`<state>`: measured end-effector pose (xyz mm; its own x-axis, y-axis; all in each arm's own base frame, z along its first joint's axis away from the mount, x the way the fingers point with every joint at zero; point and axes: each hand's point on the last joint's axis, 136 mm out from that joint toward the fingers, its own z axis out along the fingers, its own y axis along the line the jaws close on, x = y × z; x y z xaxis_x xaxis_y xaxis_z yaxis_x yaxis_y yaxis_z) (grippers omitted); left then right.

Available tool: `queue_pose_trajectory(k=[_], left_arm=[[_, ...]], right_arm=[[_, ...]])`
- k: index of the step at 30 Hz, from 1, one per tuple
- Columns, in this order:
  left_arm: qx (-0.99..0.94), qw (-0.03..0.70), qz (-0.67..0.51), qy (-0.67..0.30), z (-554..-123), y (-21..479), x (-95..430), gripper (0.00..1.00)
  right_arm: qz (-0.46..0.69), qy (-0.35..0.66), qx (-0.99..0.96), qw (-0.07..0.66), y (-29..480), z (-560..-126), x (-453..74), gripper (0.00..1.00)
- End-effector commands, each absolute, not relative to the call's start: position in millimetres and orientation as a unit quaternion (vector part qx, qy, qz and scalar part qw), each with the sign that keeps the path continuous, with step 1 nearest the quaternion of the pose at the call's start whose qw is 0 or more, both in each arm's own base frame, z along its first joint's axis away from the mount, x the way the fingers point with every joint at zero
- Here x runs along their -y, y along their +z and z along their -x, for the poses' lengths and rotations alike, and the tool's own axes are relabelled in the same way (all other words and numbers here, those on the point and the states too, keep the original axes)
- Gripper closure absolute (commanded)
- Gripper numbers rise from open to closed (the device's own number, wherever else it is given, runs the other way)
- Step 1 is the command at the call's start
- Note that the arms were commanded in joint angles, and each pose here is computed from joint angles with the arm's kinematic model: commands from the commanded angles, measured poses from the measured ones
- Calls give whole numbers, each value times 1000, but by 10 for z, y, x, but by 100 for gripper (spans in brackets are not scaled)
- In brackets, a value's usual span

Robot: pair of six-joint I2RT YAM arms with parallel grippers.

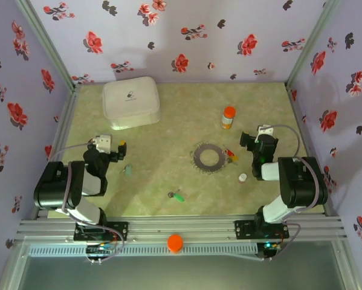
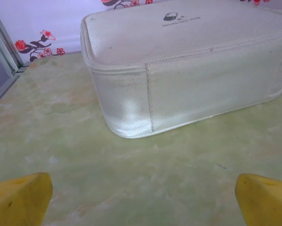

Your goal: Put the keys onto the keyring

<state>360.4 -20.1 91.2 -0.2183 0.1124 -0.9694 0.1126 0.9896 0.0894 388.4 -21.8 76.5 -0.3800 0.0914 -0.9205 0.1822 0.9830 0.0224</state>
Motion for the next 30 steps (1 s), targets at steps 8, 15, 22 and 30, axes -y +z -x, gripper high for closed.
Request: queue_pose_trajectory(k=[8, 15, 22, 30], left_arm=[[-762, 640, -103, -8, -3578, 1008, 304, 0], [-765, 641, -60, 16, -3609, 1023, 148, 0], [-766, 641, -31, 31, -3638, 1031, 43, 0], [-765, 642, -12, 41, -3646, 1043, -24, 0]], right_arm=[[-90, -36, -820, 564, 867, -3954, 229, 1], [-91, -36, -820, 564, 865, -3953, 229, 1], [-90, -37, -821, 563, 859, -3954, 231, 1], [-91, -34, -820, 564, 863, -3955, 229, 1]])
